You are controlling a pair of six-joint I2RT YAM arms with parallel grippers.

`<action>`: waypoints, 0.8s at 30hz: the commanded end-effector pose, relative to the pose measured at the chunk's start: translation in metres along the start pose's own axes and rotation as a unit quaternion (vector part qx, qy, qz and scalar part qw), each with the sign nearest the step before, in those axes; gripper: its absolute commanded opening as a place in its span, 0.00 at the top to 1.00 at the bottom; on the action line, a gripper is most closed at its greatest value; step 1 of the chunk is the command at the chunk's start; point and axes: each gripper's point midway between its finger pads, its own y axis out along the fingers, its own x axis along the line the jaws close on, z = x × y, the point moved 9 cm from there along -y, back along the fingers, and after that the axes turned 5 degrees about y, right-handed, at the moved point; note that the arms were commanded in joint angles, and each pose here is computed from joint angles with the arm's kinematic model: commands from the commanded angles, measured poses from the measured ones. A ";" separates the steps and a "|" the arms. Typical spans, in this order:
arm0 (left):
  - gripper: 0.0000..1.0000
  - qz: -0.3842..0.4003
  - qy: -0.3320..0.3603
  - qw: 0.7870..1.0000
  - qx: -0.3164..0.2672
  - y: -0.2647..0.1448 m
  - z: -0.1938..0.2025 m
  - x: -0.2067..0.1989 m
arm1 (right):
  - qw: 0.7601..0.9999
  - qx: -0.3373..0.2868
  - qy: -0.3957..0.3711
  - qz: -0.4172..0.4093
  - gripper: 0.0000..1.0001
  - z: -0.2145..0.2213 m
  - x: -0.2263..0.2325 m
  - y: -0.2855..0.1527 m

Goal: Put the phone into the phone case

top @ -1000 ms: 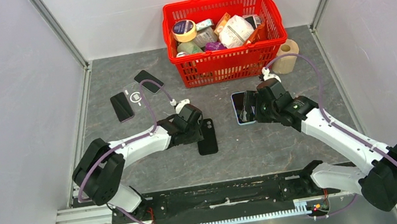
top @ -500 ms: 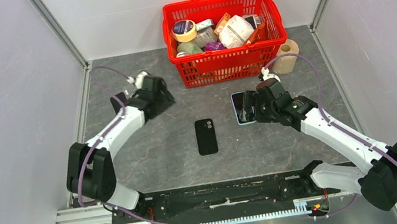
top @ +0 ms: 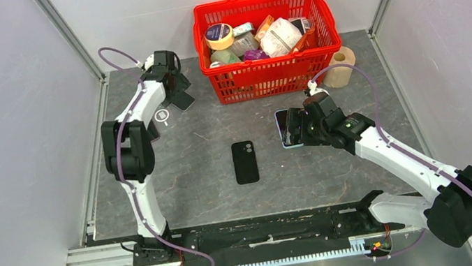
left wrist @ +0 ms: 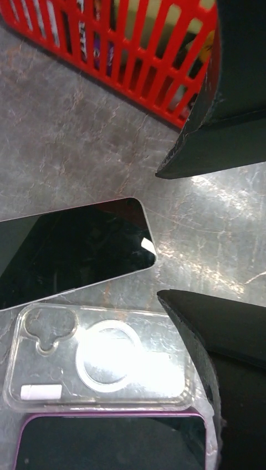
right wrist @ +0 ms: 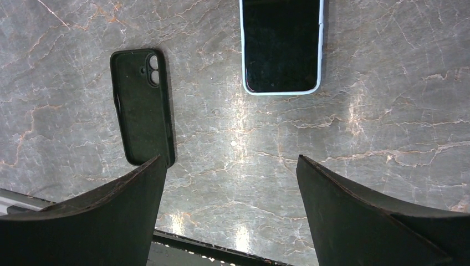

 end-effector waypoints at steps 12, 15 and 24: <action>0.19 -0.088 -0.014 0.995 0.034 0.053 0.006 -0.007 | 1.000 -0.006 -0.017 -0.024 0.05 -0.006 0.008 -0.006; 0.18 -0.077 -0.015 0.996 0.037 0.059 0.006 -0.012 | 1.000 -0.007 -0.018 -0.025 0.05 -0.006 0.007 -0.006; 0.17 -0.075 -0.022 0.996 0.038 0.070 0.004 -0.018 | 0.999 -0.009 -0.024 -0.021 0.05 -0.004 0.005 -0.007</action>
